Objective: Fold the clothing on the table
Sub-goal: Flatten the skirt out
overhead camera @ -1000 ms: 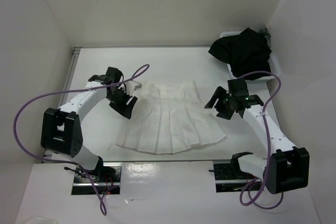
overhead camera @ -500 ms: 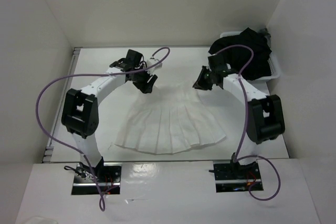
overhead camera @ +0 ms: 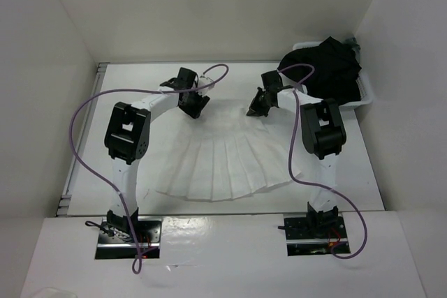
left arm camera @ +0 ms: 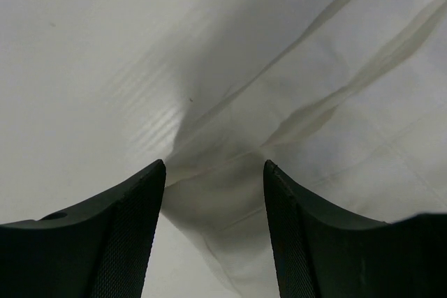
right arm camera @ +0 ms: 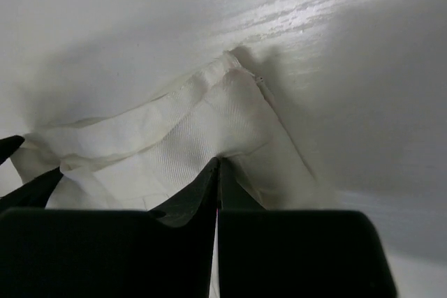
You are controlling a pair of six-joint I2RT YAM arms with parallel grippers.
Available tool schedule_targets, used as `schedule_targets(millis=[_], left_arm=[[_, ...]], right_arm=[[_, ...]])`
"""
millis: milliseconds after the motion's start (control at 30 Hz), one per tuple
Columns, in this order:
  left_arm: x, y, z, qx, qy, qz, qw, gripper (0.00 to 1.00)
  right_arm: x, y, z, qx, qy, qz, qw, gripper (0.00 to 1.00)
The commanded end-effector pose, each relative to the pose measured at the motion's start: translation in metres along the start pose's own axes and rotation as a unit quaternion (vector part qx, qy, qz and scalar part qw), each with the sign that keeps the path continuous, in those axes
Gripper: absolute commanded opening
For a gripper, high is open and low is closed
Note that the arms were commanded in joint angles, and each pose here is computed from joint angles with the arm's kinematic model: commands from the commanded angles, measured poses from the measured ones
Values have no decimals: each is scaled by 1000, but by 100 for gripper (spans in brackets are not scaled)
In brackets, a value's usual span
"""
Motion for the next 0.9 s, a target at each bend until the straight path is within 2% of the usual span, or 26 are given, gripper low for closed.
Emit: schedule_targets(millis=[0, 100, 133, 200, 233, 267, 300, 333, 367, 400, 433, 467, 500, 600, 633, 667, 733, 767, 800, 867], left_arm=[[-31, 5, 27, -52, 33, -54, 997, 66], [-52, 15, 41, -55, 40, -84, 994, 67], [-53, 18, 38, -45, 40, -78, 995, 68], [-72, 43, 30, -16, 33, -109, 993, 68], [-80, 55, 24, -10, 26, -123, 992, 70], [-88, 77, 22, -13, 28, -144, 989, 73], [-91, 89, 18, -7, 36, -155, 987, 74], [-96, 115, 20, -12, 42, -171, 984, 79], [-98, 128, 16, -7, 46, -179, 983, 86], [-95, 138, 14, -7, 46, -177, 983, 87], [-90, 160, 17, -15, 52, -174, 983, 87], [-81, 165, 14, -13, 54, -161, 985, 87], [-60, 172, 11, -21, 55, -134, 989, 87], [-19, 175, 14, -37, 58, -92, 993, 87], [9, 174, 13, -42, 58, -68, 995, 87], [21, 172, 10, -40, 53, -55, 996, 87], [48, 175, 9, -44, 56, -29, 997, 87], [63, 173, 8, -42, 64, -8, 997, 87], [87, 170, 5, -38, 72, 19, 997, 87], [106, 169, 1, -34, 56, 35, 997, 87]], right_arm=[[-22, -5, -12, 53, -10, -43, 998, 2], [-26, -2, -8, 44, 10, -42, 998, 3], [-32, 12, 6, 14, 19, -50, 998, 10], [-37, 30, 16, -5, 41, -66, 997, 28], [-37, 42, 24, -14, 53, -75, 996, 50], [-42, 69, 33, -21, 63, -99, 993, 57], [-43, 84, 37, -25, 75, -108, 991, 62], [-39, 95, 31, -5, 72, -112, 991, 72], [-41, 125, 36, -3, 80, -136, 987, 75], [-37, 137, 33, 10, 78, -140, 987, 78], [-21, 140, 16, 43, 72, -126, 988, 82], [-14, 159, 16, 37, 73, -136, 987, 82], [1, 157, -10, 62, 57, -115, 990, 82], [22, 174, -39, 70, 17, -110, 991, 85], [43, 169, -54, 77, 8, -86, 993, 85], [49, 172, -60, 79, -4, -87, 993, 90], [68, 181, -65, 71, -22, -89, 993, 93], [74, 184, -65, 66, -28, -88, 994, 99], [80, 193, -65, 61, -26, -95, 993, 99], [94, 194, -79, 83, -41, -86, 992, 99]])
Point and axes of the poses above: each gripper's point midway between its finger pads, its own y axis back along the fingers, its own z axis along the line the jaws close on, x = y × z, the point moved 5 cm from there along y, back along the fingers, and after that the axes turned 8 degrees about y, right-handed, at the moved point
